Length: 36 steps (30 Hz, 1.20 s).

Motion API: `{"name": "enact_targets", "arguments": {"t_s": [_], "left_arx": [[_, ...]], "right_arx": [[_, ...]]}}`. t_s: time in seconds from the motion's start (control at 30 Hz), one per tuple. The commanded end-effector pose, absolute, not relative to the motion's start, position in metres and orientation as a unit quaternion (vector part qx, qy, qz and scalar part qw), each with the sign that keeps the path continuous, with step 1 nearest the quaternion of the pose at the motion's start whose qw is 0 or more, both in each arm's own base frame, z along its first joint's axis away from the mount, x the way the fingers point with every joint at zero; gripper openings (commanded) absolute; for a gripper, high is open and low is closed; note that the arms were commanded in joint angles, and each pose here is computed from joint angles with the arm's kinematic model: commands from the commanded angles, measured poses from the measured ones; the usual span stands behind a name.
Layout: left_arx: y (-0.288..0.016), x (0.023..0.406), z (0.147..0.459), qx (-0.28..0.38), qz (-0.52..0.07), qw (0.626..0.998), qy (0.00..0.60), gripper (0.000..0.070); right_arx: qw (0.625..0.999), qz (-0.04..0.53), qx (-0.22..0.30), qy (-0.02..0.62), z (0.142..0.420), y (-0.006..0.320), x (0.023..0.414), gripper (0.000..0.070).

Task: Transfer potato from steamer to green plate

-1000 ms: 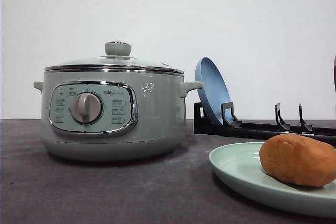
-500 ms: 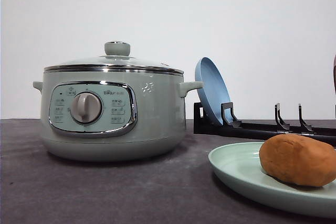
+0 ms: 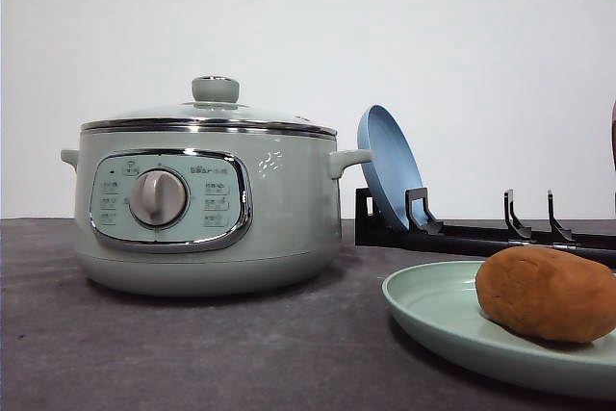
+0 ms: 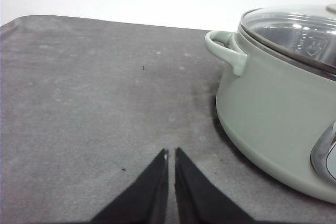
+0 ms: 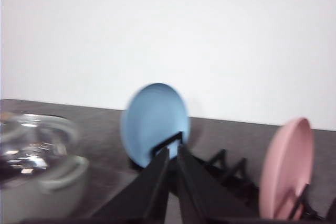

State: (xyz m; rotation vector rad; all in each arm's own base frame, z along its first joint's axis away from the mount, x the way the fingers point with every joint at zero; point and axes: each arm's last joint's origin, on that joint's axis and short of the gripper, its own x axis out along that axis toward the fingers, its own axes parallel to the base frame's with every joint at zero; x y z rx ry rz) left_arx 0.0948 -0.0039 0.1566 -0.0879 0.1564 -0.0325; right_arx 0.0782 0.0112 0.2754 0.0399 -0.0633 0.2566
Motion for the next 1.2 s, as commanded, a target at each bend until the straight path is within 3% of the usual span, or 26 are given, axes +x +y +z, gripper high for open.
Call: {"name": "enact_targets", "arguments": {"t_s": [0.0,0.13,0.33,0.67,1.17], "left_arx": [[-0.004,0.096,0.149,-0.038,-0.014,0.995,0.091,0.0023],[-0.004,0.096,0.149,-0.038,-0.014,0.995,0.091,0.0023],[-0.004,0.096,0.149,-0.038,-0.014,0.995,0.091,0.0023],[-0.004,0.096,0.149,-0.038,-0.014,0.995,0.091,0.0023],[-0.004,0.096,0.149,-0.038,-0.014,0.995,0.091,0.0023]], "right_arx": [[0.993,0.116,0.004,-0.033,0.246,0.011,0.087,0.0014],[0.997,0.071,0.006,-0.010,0.198,0.008,0.094,0.0014],[0.999,0.039,0.007,0.023,0.162,0.006,0.097,0.0014],[0.996,0.034,0.006,0.087,0.150,0.005,0.096,0.0014],[0.997,0.034,0.006,0.074,0.152,0.005,0.096,0.0014]]}}
